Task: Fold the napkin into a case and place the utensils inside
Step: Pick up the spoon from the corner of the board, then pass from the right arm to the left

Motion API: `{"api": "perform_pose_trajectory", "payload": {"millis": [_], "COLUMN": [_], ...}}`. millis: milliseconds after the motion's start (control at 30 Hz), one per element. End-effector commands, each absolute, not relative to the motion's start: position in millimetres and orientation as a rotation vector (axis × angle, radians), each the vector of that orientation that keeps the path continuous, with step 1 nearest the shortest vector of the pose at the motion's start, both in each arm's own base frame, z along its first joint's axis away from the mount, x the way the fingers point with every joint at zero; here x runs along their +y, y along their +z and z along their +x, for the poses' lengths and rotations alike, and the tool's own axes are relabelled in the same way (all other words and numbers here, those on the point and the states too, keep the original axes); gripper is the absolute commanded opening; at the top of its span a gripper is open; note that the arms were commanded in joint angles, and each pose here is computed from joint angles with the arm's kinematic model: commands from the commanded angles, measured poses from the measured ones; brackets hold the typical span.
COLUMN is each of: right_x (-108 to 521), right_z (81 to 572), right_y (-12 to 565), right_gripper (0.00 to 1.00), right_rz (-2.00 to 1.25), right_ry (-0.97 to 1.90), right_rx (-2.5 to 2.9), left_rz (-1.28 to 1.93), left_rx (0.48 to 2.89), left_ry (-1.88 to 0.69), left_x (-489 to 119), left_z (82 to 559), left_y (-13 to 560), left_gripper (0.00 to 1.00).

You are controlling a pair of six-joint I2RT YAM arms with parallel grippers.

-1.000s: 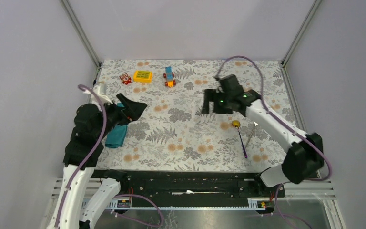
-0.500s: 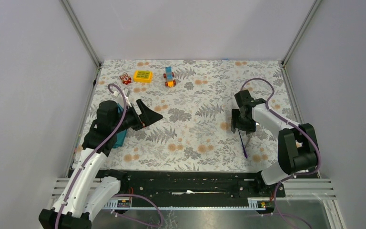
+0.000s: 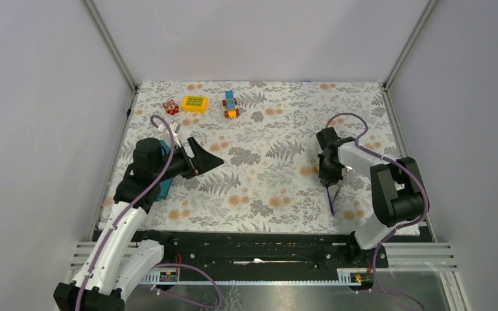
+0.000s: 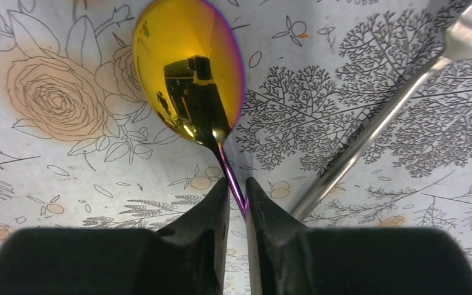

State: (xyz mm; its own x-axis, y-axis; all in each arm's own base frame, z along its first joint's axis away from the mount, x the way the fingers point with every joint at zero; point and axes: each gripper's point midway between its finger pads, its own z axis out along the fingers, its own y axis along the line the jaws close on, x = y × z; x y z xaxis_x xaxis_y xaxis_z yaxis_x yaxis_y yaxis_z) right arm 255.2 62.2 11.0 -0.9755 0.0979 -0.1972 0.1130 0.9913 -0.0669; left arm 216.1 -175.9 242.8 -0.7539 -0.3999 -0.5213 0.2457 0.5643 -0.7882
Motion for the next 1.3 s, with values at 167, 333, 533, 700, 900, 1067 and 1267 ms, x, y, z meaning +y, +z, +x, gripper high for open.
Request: {"api": "perform_pose_trajectory", "payload": {"millis": [167, 333, 533, 700, 900, 1067, 1267], "right_x": [73.6, 89.8, 201.7, 287.0, 342.7, 354.5, 360.3], "right_z": [267.3, 280.4, 281.5, 247.6, 204.4, 193.7, 190.6], "right_y": [10.4, 31.9, 114.3, 196.9, 273.3, 290.7, 286.5], "right_gripper": [0.08, 0.0, 0.0, 0.0, 0.0, 0.0, 0.0], "right_rz": [0.114, 0.036, -0.233, -0.394, -0.538, -0.558, -0.586], "right_ry": [-0.046, 0.016, 0.827, 1.491, 1.837, 1.965, 1.99], "right_rx": [2.893, 2.783, 2.472, 2.1, 1.751, 1.651, 1.648], "left_rz": [-0.088, -0.117, -0.141, -0.029, 0.097, 0.161, 0.157], "left_rx": [2.067, 2.062, 2.059, 1.966, 1.861, 1.816, 1.802], "left_ry": [-1.325, -1.38, -1.494, -1.552, -1.639, -1.655, -1.656], "left_x": [-188.2, -192.4, -203.7, -216.4, -239.0, -246.8, -248.5], "left_z": [215.3, 216.6, 226.3, 232.2, 224.0, 215.4, 214.2], "left_y": [245.1, 240.7, 234.2, 244.8, 273.0, 289.5, 294.8], "left_gripper": [0.86, 0.86, 0.86, 0.84, 0.71, 0.71, 0.63]}}
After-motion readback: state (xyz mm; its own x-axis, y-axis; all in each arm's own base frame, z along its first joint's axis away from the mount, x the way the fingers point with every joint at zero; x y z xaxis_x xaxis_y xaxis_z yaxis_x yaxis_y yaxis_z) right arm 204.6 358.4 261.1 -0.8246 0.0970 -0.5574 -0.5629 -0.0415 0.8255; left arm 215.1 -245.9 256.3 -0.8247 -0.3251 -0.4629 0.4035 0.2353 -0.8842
